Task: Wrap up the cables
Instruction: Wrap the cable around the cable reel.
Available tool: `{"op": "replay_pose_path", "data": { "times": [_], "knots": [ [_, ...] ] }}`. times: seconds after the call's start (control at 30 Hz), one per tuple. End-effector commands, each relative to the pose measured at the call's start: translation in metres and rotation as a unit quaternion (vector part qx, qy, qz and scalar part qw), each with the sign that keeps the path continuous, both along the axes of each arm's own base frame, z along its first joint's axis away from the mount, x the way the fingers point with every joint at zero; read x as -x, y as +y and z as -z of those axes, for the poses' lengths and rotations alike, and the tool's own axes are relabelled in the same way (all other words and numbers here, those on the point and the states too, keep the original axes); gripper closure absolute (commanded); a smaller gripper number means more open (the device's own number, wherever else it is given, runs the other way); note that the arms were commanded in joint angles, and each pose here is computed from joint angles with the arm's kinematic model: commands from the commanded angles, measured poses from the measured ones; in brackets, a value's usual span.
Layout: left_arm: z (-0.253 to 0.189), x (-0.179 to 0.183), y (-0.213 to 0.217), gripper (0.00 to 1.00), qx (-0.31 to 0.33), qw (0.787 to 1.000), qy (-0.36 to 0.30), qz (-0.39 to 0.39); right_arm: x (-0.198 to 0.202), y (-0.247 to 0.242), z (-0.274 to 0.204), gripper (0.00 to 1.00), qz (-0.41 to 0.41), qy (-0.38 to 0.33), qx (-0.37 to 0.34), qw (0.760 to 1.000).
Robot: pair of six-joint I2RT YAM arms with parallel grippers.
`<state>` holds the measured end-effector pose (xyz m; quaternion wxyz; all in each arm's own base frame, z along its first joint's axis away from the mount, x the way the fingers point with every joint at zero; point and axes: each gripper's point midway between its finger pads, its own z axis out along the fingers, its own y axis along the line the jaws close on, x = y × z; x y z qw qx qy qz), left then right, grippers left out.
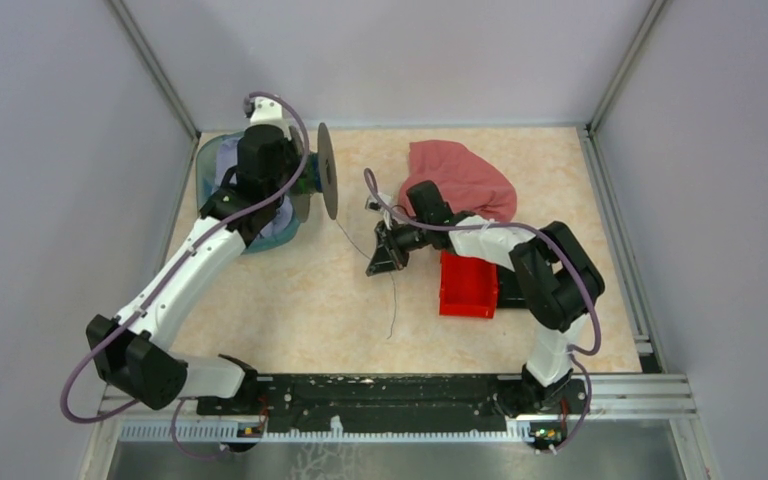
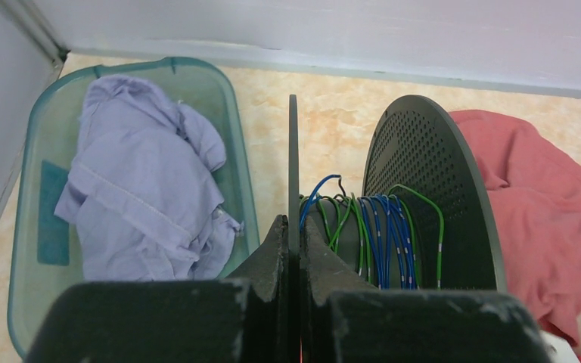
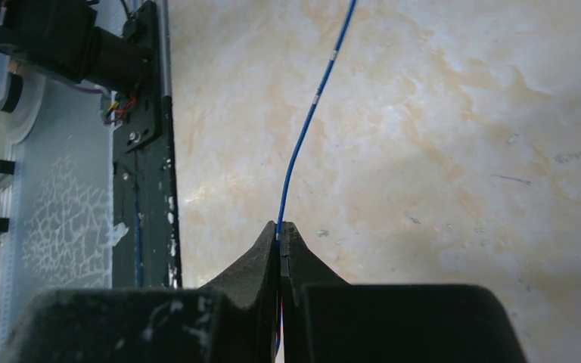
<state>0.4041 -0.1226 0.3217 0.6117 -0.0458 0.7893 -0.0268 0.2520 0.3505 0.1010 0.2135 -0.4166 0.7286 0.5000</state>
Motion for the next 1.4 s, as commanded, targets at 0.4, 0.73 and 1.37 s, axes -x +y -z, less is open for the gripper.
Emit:
{"op": "replay_pose_path", "data": {
  "times": [0.4, 0.73, 1.37],
  "knots": [
    [-0.009, -0.015, 0.008, 1.00, 0.019, 0.996, -0.054, -0.070, 0.045, 0.038, -0.145, 1.00, -0.144, -0.074, -0.121, 0.979],
    [0.003, -0.007, -0.009, 1.00, -0.002, 0.999, -0.045, -0.016, 0.014, 0.041, -0.212, 1.00, -0.075, -0.136, -0.117, 0.981],
    [0.021, 0.028, -0.084, 1.00, -0.033, 0.979, -0.014, 0.199, -0.051, 0.025, -0.269, 1.00, 0.059, -0.207, -0.086, 0.973]
  ]
}}
